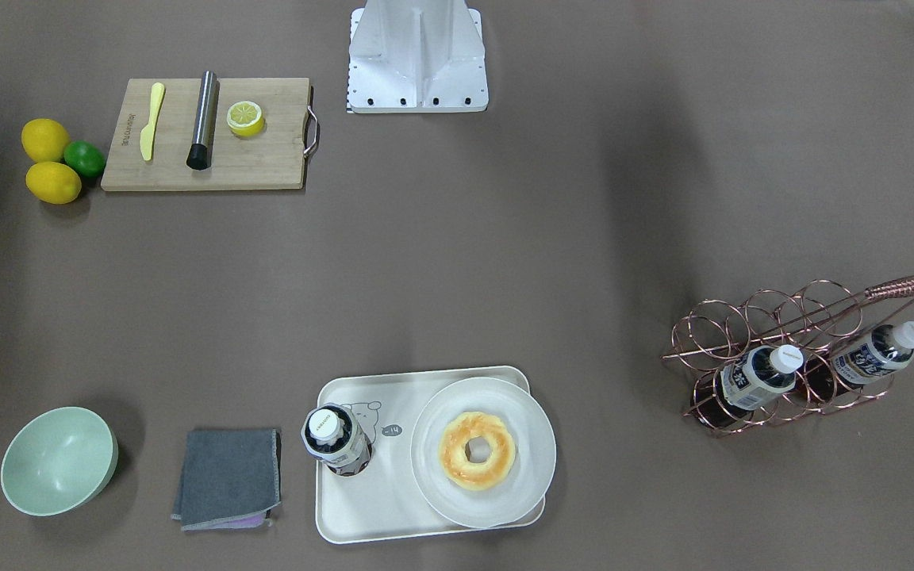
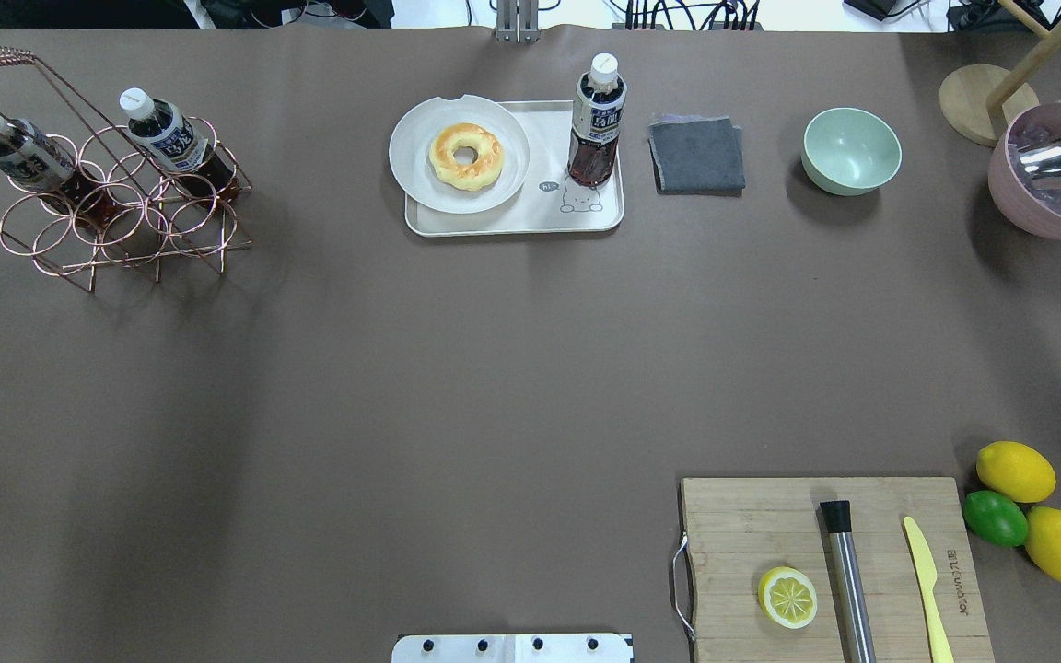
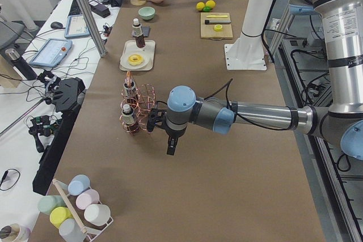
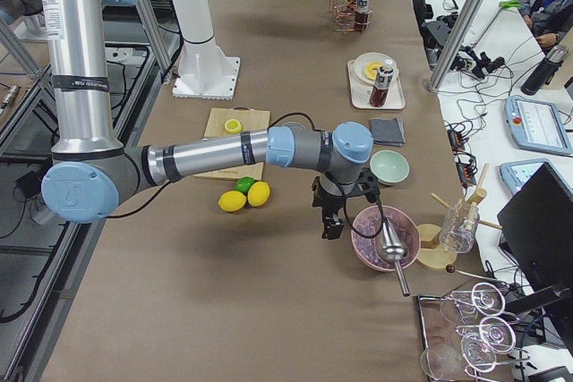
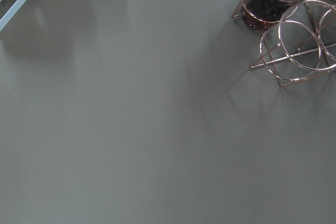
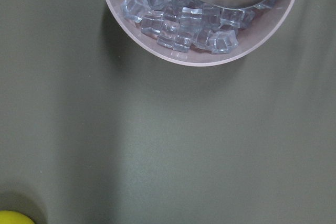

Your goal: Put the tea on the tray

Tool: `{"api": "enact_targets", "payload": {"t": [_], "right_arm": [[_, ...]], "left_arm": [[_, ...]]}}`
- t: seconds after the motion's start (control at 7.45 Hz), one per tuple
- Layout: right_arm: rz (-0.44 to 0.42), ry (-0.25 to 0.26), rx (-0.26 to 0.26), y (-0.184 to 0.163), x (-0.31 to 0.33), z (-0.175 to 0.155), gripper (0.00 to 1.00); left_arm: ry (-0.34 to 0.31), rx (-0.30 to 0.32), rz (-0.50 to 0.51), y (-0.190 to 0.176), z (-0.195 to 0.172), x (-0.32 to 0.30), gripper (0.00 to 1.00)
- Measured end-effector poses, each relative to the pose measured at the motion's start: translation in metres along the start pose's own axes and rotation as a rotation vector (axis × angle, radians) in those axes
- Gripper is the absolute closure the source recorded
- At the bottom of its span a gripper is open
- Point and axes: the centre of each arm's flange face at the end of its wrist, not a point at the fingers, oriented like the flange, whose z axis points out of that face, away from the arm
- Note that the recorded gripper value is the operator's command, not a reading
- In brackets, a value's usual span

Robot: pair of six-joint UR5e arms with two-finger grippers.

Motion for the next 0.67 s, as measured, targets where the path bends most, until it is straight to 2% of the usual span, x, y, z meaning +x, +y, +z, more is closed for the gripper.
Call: {"api": "enact_targets", "payload": {"t": [0.4, 0.67], "right_arm": [[0.005, 0.004, -0.003, -0.004, 0.007, 0.008, 0.0], [0.002, 0.025, -0.004, -0.005, 0.009, 0.008, 0.0]], "left_arm": [[-0.053, 0.015, 0.004, -0.018, 0.003, -0.005, 0.03], [-0.067, 0.024, 0.01, -0.031, 0.003, -0.005, 0.03]]}}
